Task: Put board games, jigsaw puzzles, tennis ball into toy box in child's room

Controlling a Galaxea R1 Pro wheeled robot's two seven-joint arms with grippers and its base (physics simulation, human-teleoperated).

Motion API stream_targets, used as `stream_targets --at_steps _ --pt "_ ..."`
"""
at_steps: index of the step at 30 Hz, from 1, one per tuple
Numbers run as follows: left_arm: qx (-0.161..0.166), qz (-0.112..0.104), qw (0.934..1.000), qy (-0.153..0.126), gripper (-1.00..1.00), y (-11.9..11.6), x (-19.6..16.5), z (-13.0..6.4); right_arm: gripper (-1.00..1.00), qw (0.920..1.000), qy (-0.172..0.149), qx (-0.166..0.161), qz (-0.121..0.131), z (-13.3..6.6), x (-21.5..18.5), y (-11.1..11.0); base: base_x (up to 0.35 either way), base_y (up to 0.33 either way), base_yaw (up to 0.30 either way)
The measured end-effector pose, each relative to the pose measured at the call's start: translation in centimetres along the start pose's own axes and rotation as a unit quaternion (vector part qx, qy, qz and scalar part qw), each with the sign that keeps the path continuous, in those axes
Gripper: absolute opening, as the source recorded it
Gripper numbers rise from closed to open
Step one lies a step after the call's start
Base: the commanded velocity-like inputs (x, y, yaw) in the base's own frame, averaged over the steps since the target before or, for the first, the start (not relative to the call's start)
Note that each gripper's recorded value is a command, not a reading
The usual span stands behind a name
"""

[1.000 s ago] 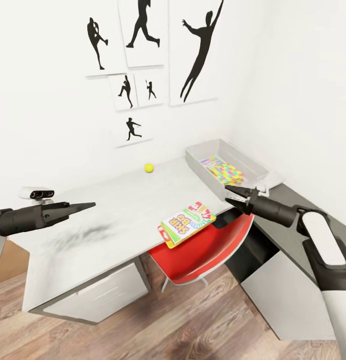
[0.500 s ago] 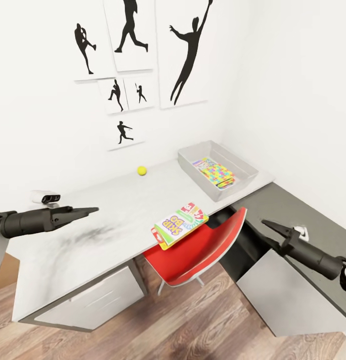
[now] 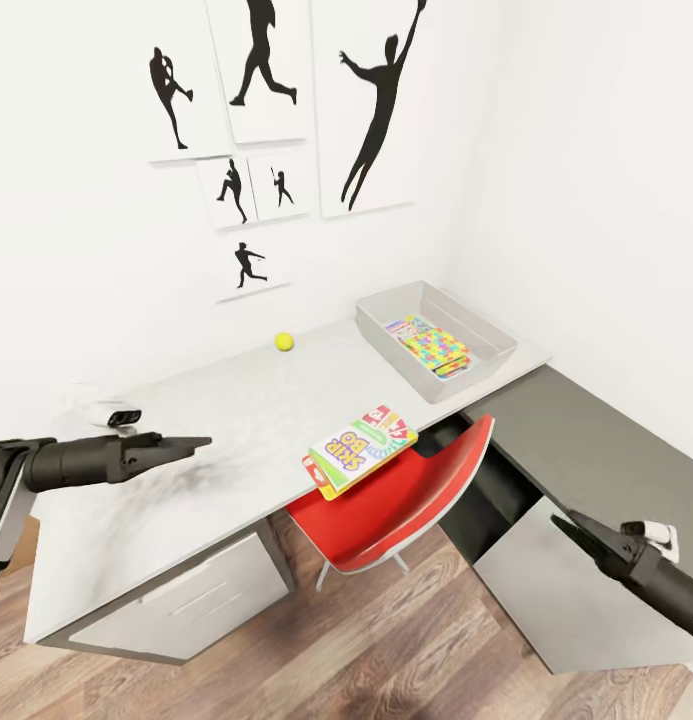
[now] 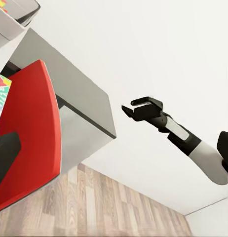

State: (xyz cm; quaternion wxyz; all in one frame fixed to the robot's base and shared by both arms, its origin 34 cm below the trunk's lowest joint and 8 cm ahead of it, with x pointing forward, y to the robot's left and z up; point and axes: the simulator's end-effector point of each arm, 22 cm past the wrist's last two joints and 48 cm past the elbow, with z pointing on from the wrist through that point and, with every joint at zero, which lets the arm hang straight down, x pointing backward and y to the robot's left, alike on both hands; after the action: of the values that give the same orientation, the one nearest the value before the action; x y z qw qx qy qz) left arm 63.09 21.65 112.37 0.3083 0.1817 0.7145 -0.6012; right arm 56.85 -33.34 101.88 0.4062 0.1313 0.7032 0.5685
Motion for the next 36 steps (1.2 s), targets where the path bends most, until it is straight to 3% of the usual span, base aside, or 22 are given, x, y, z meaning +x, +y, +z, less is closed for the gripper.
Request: stream_targets --at_steps 8,13,19,29,36 --pt "0.005 -0.018 0.9997 0.014 1.00 -0.1 2.1 0.6 1.00 0.9985 0.000 -0.048 -0.025 -1.5 1.1 1.3 0.000 0.000 0.000" --pt "0.004 -0.033 0.9993 0.018 1.00 -0.1 3.7 0.5 1.00 0.9976 -0.006 -0.061 -0.032 -2.1 0.7 2.0 0.000 0.000 -0.016" --pt "-0.002 -0.067 0.9975 0.021 1.00 0.2 6.9 -0.2 1.00 0.9970 -0.011 -0.067 -0.038 -2.3 0.5 2.4 0.000 0.000 -0.060" --pt "-0.003 -0.069 0.9974 0.021 1.00 -0.2 7.5 -0.4 1.00 0.9974 -0.025 -0.059 -0.032 -3.2 0.0 1.8 0.000 -0.014 -0.104" --pt "-0.002 -0.069 0.9974 0.023 1.00 -0.5 7.6 -0.2 1.00 0.9973 -0.032 -0.056 -0.035 -3.6 -0.4 1.8 0.000 -0.213 -0.088"
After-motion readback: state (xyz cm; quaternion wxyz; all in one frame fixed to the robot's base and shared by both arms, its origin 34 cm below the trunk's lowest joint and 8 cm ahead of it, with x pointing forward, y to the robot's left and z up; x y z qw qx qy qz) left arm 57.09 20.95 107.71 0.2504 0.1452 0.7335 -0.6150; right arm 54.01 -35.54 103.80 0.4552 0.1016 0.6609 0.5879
